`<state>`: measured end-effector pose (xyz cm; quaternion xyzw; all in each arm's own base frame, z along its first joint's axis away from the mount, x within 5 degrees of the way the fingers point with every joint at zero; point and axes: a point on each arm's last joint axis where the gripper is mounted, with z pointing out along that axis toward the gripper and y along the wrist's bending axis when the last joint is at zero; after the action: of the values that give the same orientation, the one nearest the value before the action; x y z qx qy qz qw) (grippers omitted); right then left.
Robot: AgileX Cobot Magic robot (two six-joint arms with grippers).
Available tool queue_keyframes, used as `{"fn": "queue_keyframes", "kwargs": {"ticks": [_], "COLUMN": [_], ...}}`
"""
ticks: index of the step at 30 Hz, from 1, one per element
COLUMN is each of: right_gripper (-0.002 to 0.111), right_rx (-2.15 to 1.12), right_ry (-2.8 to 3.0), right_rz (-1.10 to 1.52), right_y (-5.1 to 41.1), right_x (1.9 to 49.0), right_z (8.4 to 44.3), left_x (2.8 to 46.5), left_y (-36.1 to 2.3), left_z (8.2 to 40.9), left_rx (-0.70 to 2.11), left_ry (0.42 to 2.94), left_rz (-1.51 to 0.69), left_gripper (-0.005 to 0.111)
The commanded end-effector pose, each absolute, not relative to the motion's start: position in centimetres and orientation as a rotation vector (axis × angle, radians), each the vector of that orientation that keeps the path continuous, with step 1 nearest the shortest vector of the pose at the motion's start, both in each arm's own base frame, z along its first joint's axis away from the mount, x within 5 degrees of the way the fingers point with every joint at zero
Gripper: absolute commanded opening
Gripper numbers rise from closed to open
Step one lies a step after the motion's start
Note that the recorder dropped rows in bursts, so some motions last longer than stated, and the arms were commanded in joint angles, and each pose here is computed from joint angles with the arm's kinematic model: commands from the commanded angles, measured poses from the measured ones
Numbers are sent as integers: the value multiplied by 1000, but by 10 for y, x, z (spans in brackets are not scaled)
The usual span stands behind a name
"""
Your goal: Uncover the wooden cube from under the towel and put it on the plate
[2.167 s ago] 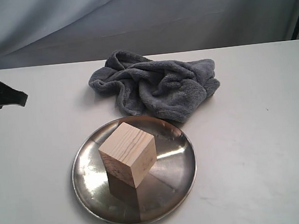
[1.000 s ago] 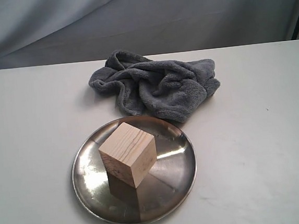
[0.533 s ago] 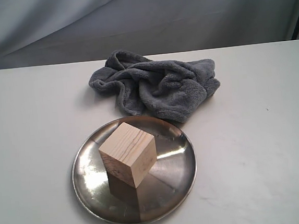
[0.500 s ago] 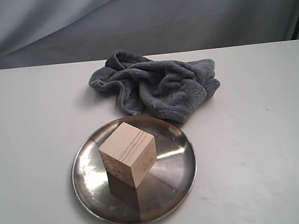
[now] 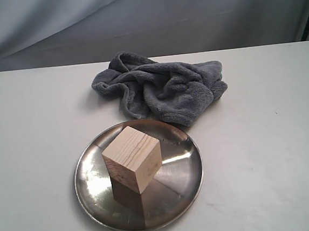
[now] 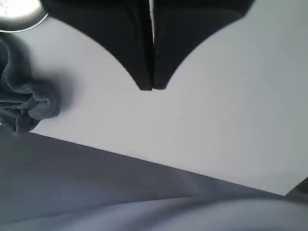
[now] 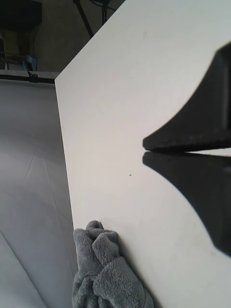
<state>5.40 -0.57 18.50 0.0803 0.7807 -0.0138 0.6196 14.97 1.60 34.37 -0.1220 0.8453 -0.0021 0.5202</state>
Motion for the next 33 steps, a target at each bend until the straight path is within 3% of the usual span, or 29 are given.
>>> {"fn": "queue_keyframes", "kwargs": {"ticks": [1,22,33], "right_gripper": [0,0,0], "right_rx": [188,188,188], "right_ry": [1791,1791,1791], "right_rz": [-33,-33,-33], "right_y": [-6,-6,-6], "right_x": [54,54,54], "right_z": [185,185,185], "left_x": [119,-5,-4], "left_y": [14,-4,-10], "left_z": [350,339,330], "left_rx": [-259,-38,19], "left_ry": [1900,1507,1566], "left_rz": [-8,7,-33], "left_gripper": [0,0,0]}}
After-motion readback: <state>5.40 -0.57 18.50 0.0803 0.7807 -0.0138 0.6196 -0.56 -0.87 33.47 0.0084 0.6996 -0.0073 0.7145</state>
